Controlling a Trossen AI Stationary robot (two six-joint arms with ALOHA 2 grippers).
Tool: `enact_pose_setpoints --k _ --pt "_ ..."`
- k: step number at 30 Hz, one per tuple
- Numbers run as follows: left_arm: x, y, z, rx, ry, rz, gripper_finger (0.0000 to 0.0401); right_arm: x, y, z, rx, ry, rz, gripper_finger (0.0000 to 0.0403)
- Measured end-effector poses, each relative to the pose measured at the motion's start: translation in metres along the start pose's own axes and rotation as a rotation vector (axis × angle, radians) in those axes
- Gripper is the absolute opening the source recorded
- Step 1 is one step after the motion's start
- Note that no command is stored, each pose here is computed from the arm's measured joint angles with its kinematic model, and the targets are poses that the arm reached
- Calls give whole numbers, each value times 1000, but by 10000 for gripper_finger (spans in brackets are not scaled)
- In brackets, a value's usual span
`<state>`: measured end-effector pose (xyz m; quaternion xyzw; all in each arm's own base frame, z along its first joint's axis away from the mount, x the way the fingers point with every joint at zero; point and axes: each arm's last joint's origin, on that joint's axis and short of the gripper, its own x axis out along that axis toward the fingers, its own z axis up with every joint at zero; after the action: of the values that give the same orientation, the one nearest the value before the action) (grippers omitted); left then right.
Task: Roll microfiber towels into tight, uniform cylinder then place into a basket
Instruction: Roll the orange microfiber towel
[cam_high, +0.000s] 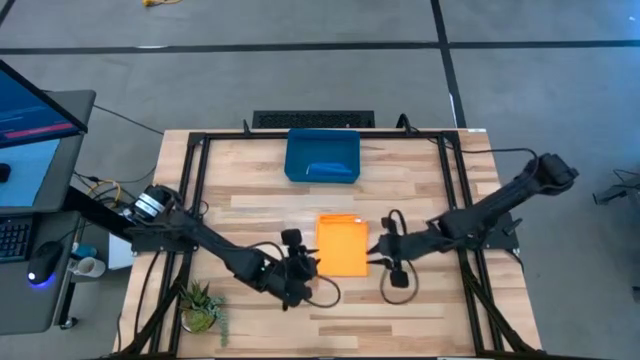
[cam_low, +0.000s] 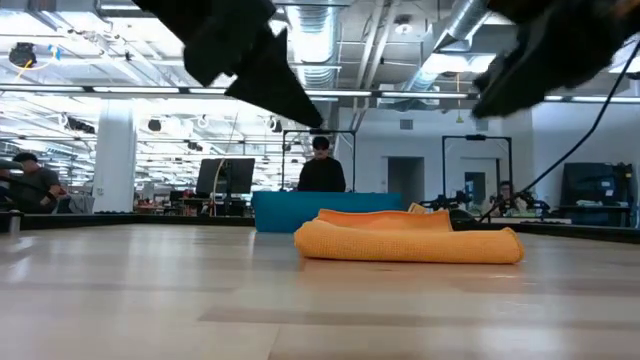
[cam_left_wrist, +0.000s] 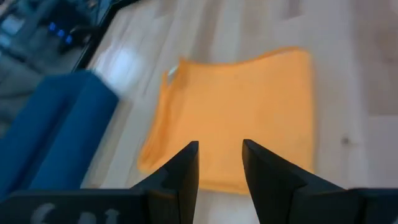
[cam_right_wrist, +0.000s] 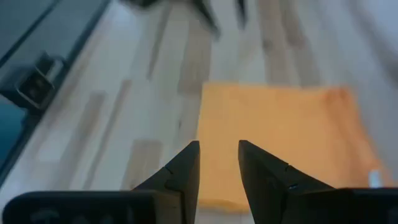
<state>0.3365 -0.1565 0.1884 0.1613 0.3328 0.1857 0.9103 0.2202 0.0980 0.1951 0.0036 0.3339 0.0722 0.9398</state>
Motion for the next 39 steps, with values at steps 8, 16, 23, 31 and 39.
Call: enact_pose_setpoints --k 8,16,23,31,39 --pt "-7 -17 8 116 -79 -246 116 -25 33 9 -177 -216 -86 129" --pt "-3 -16 12 135 -94 -341 116 -35 58 23 -267 -236 -152 128" --pt "-3 -16 11 129 -88 -343 116 -35 57 12 -229 -129 -137 128" --pt "-3 -16 7 104 -44 -341 116 -16 63 -1 -203 -22 -78 128" --pt "-4 -19 5 66 -34 -345 116 15 64 -7 -333 69 -131 128"
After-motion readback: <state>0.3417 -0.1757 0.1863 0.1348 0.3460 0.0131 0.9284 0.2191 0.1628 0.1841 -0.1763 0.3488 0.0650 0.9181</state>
